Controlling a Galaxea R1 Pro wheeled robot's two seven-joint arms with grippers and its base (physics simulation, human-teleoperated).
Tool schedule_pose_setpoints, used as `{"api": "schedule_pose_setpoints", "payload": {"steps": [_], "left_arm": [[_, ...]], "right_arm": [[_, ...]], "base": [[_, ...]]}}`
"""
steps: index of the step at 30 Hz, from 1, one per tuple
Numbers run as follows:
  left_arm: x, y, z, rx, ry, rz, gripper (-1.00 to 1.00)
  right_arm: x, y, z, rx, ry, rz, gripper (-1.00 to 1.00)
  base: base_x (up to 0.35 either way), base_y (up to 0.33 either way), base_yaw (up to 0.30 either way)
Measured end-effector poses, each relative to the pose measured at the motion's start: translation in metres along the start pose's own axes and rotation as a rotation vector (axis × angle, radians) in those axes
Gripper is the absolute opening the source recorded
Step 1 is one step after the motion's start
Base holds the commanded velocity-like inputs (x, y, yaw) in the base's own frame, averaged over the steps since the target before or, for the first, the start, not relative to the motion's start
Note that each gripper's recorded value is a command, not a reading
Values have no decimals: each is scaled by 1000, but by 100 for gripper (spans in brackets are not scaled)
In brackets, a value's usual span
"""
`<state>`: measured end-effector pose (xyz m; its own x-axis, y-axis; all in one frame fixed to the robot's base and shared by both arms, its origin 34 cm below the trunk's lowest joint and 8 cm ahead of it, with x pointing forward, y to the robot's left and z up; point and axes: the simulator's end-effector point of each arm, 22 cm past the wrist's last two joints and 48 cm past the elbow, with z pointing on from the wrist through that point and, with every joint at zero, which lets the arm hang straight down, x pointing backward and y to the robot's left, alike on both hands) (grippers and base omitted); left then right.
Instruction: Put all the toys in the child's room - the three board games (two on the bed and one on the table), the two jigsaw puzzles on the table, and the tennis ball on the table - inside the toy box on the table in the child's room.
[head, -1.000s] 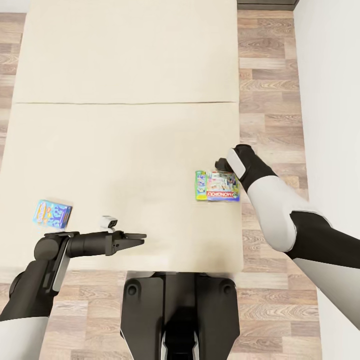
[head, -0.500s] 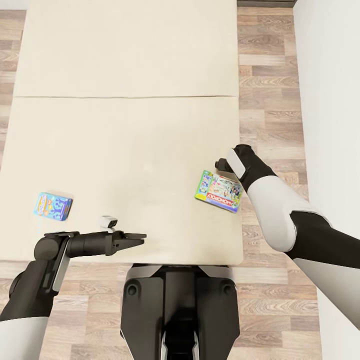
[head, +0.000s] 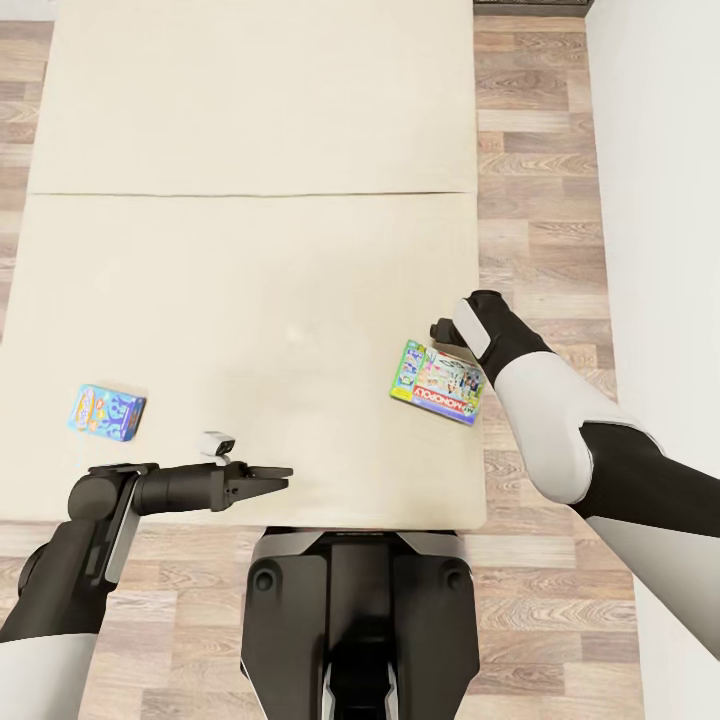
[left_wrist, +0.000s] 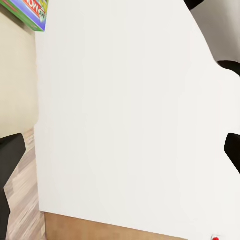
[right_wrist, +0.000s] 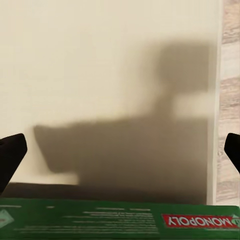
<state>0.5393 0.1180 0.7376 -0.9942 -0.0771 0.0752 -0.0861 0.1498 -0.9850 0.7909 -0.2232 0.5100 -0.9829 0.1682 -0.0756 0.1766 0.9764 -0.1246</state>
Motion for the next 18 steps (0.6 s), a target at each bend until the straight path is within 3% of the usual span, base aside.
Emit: {"api": "schedule_pose_setpoints", "payload": {"steps": [18], "left_arm": [[-3,-5,0,1,-2,11,100]], "right_arm": [[7,2,-3,-3,22,-9,100]], "base": [[-24,0,0]]}}
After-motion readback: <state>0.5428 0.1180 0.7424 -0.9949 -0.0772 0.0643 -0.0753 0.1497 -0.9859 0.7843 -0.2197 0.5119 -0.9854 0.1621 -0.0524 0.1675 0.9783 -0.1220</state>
